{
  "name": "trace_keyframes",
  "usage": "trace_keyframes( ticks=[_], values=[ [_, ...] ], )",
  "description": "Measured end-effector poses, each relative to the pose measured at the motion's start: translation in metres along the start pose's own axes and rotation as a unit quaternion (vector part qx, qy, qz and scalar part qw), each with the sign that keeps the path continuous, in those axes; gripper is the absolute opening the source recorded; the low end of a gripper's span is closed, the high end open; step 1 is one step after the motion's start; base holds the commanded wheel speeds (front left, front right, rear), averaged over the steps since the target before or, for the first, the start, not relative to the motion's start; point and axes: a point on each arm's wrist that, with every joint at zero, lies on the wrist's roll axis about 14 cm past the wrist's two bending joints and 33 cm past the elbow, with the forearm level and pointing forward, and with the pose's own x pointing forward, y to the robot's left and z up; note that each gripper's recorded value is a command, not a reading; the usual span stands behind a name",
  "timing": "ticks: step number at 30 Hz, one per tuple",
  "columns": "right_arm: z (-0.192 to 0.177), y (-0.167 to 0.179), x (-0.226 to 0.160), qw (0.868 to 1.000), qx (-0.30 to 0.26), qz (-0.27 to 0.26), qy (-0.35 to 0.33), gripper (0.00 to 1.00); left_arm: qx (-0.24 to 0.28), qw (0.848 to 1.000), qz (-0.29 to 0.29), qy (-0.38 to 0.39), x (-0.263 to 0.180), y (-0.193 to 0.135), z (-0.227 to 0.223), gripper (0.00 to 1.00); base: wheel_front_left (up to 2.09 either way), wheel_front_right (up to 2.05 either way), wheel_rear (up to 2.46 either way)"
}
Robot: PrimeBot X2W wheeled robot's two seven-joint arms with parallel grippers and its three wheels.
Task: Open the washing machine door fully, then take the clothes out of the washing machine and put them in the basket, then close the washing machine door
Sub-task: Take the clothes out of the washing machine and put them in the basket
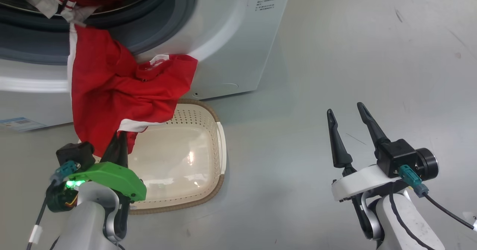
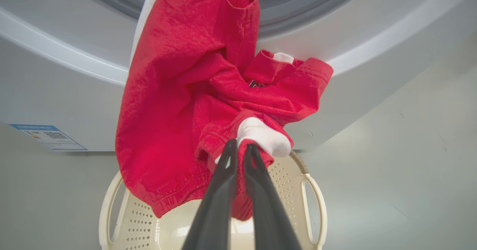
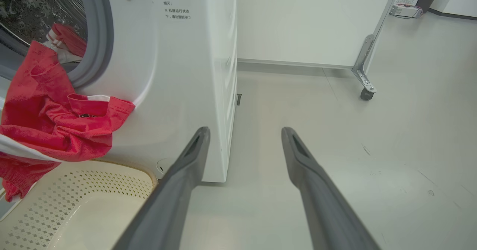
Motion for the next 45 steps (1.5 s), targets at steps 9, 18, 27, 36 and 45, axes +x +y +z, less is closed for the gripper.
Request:
trace_keyframes(
  ticks=[9,18,27,36,45],
  values=[
    [-0.007,-0.009,0.006,1.000,-0.002,-0.008,0.010,1.00,-0.009,0.998,0.030,0.061,0.030,0.016,-0.035,0.00,0.00,0.00,0.00],
    [-0.015,-0.025,0.007,0.999,-0.004,-0.033,0.021,1.00,-0.015,0.992,0.049,0.112,0.050,0.026,-0.065,0.00,0.00,0.00,0.00],
    [-0.022,-0.033,0.005,0.999,-0.006,-0.045,0.030,1.00,-0.024,0.984,0.077,0.158,0.049,0.041,-0.090,1.00,0.00,0.00,0.00],
    [-0.021,-0.031,0.009,0.999,-0.004,-0.042,0.026,1.00,-0.021,0.990,0.080,0.116,0.046,0.047,-0.077,1.00,0.00,0.00,0.00],
    [-0.016,-0.024,0.012,0.999,-0.005,-0.031,0.018,1.00,0.007,0.996,0.066,0.054,0.039,0.045,-0.045,1.00,0.00,0.00,0.00]
  ],
)
